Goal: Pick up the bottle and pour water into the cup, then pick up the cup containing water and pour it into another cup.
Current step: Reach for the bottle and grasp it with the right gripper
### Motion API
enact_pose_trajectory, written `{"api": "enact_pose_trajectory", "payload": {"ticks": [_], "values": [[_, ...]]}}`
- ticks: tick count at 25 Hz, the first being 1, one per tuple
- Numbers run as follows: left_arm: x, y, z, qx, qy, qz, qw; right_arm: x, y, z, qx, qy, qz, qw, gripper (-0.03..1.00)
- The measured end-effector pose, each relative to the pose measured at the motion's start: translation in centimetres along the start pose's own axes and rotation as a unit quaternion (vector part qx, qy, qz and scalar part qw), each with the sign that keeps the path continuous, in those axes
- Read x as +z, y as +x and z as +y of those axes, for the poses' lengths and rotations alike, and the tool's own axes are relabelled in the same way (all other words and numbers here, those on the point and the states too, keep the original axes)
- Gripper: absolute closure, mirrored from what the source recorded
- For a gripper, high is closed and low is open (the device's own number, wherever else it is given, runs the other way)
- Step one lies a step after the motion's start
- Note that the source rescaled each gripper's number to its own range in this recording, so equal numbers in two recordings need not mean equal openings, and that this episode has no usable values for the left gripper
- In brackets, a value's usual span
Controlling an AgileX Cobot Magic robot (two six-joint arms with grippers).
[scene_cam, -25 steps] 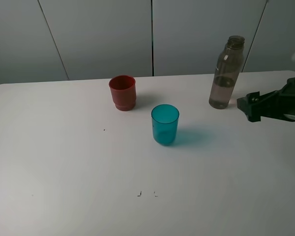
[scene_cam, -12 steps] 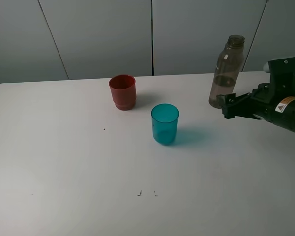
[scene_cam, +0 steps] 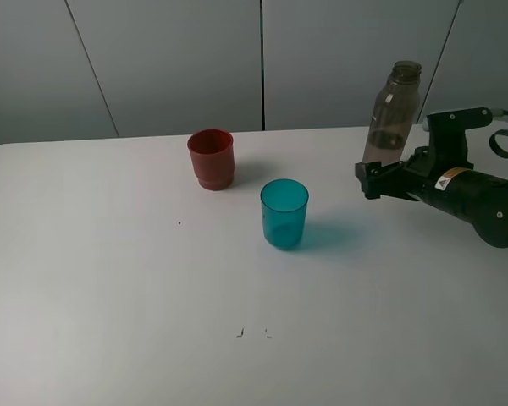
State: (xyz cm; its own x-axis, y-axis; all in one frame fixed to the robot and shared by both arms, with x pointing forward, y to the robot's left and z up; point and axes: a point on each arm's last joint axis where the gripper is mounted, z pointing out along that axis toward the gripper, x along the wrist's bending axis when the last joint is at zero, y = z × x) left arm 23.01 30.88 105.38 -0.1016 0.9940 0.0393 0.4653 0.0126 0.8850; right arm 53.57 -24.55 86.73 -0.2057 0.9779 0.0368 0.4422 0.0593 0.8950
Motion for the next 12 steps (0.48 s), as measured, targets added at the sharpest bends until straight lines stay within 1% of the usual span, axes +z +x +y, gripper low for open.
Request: {"api": "enact_pose_trajectory", "payload": {"ticks": [6, 9, 12], "values": [[0.0, 0.0, 0.0, 0.0, 0.0, 0.0, 1.0, 2.1, -0.3, 0.5, 0.006, -0.013, -0.007, 1.0, -0.03], [0.0, 0.0, 0.0, 0.001, 0.0, 0.0, 1.0, 2.9, -0.6, 0.8, 0.018, -0.021, -0.022, 0.999, -0.03], [0.0, 0.0, 0.0, 0.001, 0.0, 0.0, 1.0, 3.7, -0.7, 1.0, 0.021, -0.027, -0.025, 0.999, -0.03]]}}
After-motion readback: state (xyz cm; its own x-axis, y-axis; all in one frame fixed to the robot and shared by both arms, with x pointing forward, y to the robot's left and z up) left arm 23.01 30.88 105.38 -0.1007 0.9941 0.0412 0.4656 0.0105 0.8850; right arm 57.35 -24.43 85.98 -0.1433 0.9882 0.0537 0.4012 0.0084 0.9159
